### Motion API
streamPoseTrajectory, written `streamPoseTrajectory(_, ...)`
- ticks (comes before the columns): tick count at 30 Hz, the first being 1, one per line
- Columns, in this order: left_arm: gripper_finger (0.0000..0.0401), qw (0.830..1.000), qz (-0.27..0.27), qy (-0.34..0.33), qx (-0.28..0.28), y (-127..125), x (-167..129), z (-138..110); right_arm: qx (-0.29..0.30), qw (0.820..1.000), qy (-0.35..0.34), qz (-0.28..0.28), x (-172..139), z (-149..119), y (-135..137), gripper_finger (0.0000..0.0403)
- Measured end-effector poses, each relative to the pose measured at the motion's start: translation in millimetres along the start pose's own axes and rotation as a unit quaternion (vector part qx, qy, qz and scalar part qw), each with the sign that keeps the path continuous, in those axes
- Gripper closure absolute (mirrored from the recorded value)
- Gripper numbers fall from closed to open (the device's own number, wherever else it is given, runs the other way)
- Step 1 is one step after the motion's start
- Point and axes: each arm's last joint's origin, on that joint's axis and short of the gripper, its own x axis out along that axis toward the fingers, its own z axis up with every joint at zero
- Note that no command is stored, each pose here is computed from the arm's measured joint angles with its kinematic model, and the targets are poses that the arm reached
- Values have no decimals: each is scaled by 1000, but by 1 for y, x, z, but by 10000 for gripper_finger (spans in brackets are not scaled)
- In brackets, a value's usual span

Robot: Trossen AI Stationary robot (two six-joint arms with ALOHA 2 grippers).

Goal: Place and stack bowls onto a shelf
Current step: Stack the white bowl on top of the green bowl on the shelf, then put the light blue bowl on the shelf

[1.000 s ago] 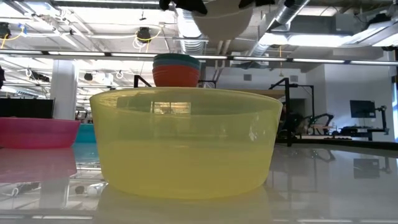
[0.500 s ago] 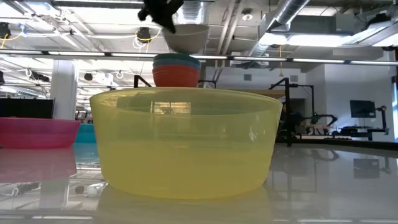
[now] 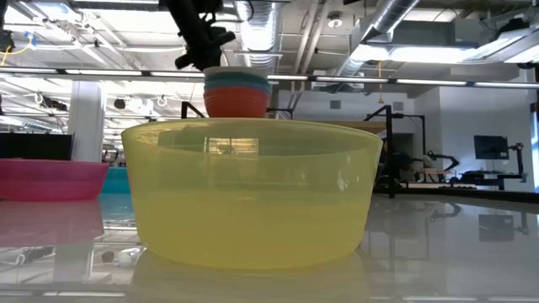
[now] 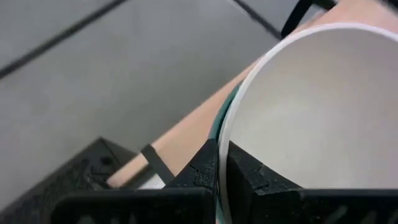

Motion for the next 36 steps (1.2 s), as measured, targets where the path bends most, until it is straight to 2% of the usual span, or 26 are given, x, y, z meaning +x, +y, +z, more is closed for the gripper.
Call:
streamPoseTrajectory(3, 387, 1000, 1, 9, -2, 2, 4, -1, 3, 1000, 5, 8, 0, 0, 0, 148)
streamPoseTrajectory(7, 346, 1000, -2, 0, -3, 2, 3, 1, -3, 1000, 11, 13, -1, -2, 1, 148)
streamPoseTrajectory(13, 268, 1000, 5, -26, -6, 2, -26, 18, -5, 999, 40, 28, -2, -8, 0, 148)
streamPoseTrajectory(18, 220, 998, 50, -46, 1, -1, -61, 23, -24, 991, 120, 47, 1, -21, -8, 148)
streamPoseTrajectory(23, 205, 997, 28, -77, 0, -11, -97, 16, -16, 973, 225, 53, 0, -35, -18, 148)
streamPoseTrajectory(27, 205, 997, 45, -66, 17, -18, -118, 1, -17, 959, 270, 91, -4, -40, -15, 148)
streamPoseTrajectory(30, 204, 997, 43, -56, 12, -22, -125, -24, -14, 951, 283, 123, -7, -43, -10, 148)
streamPoseTrajectory(33, 204, 997, 16, -70, -18, -28, -133, -57, -10, 940, 300, 165, -8, -52, -4, 148)
streamPoseTrajectory(36, 204, 993, -33, -96, -55, -36, -140, -96, 7, 927, 305, 216, -7, -62, 3, 148)
